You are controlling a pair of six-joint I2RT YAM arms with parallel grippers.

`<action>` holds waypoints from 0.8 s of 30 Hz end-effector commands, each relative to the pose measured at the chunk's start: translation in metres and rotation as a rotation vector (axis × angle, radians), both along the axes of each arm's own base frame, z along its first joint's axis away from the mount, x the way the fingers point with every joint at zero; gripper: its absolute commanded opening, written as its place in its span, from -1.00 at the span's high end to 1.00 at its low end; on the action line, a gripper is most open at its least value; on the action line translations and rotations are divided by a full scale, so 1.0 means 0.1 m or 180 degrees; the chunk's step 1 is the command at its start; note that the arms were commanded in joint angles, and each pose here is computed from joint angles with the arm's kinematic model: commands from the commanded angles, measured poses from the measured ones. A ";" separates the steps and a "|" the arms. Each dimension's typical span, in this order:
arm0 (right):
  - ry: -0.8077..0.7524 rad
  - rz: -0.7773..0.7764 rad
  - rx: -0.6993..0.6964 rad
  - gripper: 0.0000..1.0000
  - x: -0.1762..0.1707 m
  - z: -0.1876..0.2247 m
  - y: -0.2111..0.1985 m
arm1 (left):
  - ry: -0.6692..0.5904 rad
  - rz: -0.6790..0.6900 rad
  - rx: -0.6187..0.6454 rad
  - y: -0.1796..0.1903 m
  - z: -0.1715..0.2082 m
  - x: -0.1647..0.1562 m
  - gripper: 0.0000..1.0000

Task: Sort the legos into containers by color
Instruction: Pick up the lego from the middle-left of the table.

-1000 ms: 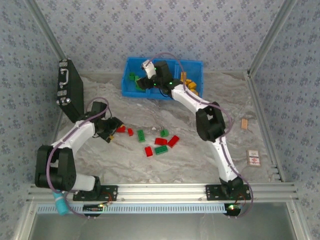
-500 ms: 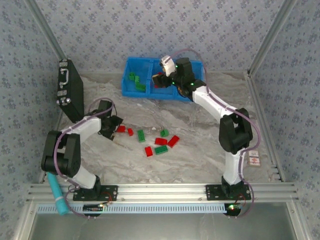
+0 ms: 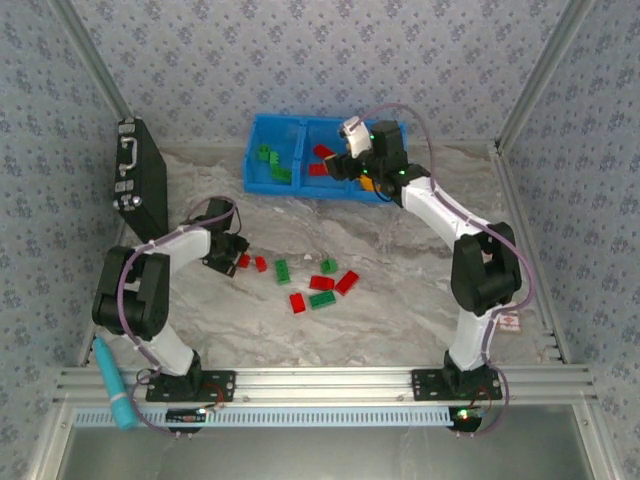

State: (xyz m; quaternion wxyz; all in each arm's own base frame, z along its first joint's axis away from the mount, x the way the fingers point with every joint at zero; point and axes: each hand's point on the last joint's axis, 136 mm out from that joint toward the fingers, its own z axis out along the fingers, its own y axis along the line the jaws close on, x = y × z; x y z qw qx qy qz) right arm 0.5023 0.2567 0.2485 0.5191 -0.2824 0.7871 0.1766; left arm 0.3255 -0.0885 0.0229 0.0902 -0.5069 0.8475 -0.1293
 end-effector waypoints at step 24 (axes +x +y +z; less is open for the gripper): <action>0.1864 -0.1393 0.0498 -0.43 -1.32 -0.85 -0.84 | -0.1175 -0.1964 0.0922 -0.91 1.58 1.36 0.47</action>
